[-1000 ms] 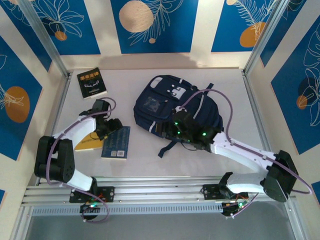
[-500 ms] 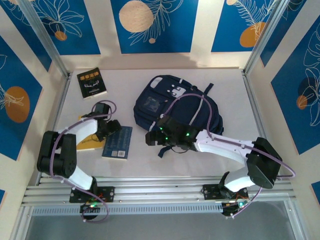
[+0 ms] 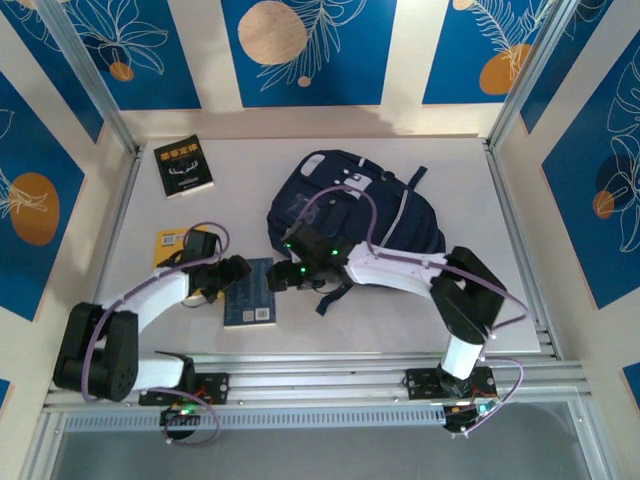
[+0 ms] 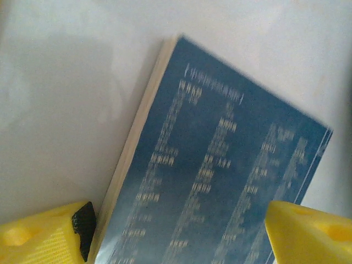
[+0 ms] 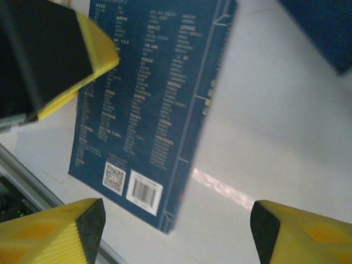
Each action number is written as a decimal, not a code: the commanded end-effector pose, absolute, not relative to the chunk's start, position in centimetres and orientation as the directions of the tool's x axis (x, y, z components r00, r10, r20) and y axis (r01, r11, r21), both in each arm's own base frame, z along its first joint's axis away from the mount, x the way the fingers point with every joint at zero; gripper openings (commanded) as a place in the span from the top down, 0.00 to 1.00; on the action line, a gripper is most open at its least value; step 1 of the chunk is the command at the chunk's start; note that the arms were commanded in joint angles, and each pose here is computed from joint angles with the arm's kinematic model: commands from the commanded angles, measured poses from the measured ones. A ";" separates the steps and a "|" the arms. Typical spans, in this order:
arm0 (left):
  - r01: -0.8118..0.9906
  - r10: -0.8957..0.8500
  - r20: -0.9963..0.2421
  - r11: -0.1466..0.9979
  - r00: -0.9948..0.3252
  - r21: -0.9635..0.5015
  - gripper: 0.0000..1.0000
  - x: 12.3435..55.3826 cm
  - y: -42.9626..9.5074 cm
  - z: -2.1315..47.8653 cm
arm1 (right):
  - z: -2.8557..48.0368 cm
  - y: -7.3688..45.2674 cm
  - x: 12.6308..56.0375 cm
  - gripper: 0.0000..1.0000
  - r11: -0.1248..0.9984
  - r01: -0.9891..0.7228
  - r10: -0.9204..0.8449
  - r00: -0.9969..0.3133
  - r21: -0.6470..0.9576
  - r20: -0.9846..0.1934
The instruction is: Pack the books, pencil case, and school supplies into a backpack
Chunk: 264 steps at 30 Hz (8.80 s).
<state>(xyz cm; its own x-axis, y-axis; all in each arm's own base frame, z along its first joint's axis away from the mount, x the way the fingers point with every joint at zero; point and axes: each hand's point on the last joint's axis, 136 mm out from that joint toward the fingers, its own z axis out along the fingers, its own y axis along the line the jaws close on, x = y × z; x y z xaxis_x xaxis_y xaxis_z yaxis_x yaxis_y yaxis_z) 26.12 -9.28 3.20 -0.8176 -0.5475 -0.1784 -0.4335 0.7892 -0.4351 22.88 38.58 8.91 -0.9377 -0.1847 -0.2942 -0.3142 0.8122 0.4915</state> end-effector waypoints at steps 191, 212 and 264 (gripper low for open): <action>-0.157 -0.842 -0.075 0.186 -0.535 -0.970 1.00 26.6 -17.8 24.7 | 27.1 33.1 23.4 0.48 0.051 -0.082 0.498 -0.862 0.995 -0.096; -0.150 -0.834 -0.214 0.331 -0.510 -0.932 1.00 25.7 -17.6 23.9 | 26.0 32.7 23.9 0.59 0.111 -0.042 0.497 -0.863 0.993 -0.092; 0.560 0.343 -0.464 0.664 -0.817 -0.495 0.35 35.4 -50.4 15.0 | 28.7 -2.5 19.5 1.00 0.686 0.468 0.661 -0.083 0.557 -0.745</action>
